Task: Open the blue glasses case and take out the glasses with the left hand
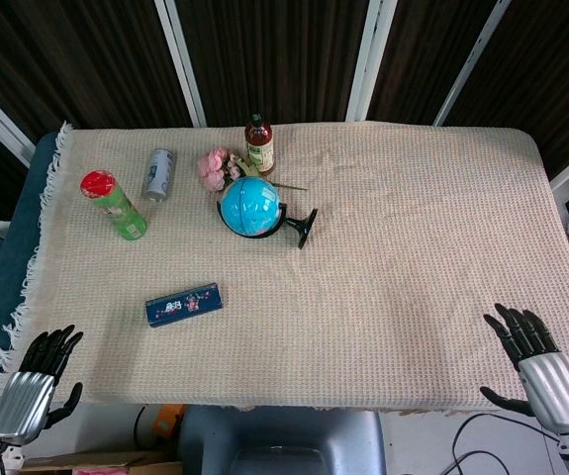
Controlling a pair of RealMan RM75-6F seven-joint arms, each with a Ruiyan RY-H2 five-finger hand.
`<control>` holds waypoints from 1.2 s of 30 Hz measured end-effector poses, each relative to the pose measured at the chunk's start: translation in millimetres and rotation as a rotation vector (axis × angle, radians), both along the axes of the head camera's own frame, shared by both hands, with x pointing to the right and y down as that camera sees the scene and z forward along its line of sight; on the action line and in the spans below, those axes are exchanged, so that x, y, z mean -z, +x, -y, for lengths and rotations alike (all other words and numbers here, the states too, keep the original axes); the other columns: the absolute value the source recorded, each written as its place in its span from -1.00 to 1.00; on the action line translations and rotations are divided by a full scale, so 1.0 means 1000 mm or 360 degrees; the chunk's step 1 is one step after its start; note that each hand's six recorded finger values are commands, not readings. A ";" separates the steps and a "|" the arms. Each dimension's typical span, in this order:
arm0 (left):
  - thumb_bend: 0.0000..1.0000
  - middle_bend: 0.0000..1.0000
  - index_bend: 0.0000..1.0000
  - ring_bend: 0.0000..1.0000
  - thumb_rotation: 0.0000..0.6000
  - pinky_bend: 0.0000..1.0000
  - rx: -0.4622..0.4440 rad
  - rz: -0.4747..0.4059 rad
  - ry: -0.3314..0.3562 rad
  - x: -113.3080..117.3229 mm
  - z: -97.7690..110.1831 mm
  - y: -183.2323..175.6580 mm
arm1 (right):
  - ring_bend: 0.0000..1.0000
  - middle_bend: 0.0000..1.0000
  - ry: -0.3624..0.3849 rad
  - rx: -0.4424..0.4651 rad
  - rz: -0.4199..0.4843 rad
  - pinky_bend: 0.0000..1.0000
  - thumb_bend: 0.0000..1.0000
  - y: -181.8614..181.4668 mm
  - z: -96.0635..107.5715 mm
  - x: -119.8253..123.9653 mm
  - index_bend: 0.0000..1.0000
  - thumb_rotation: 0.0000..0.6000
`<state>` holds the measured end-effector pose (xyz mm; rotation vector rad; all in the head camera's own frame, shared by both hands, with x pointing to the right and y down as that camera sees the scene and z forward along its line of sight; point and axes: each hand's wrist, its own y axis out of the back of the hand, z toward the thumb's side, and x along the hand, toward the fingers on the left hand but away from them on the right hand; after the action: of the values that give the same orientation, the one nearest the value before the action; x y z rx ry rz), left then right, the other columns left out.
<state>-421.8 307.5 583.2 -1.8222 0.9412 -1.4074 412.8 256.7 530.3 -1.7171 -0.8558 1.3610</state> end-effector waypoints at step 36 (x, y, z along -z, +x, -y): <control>-0.24 -1.00 -0.54 -1.00 1.00 -1.00 0.0075 -0.0091 -0.0134 -0.108 0.093 0.156 | -1.00 -1.00 -0.0025 -0.0043 -0.0013 -1.00 -0.65 0.003 0.009 -0.006 -1.00 1.00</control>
<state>-266.0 214.8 690.9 -1.9232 0.9724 -1.4503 416.2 247.9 535.9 -1.7162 -0.8688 1.3949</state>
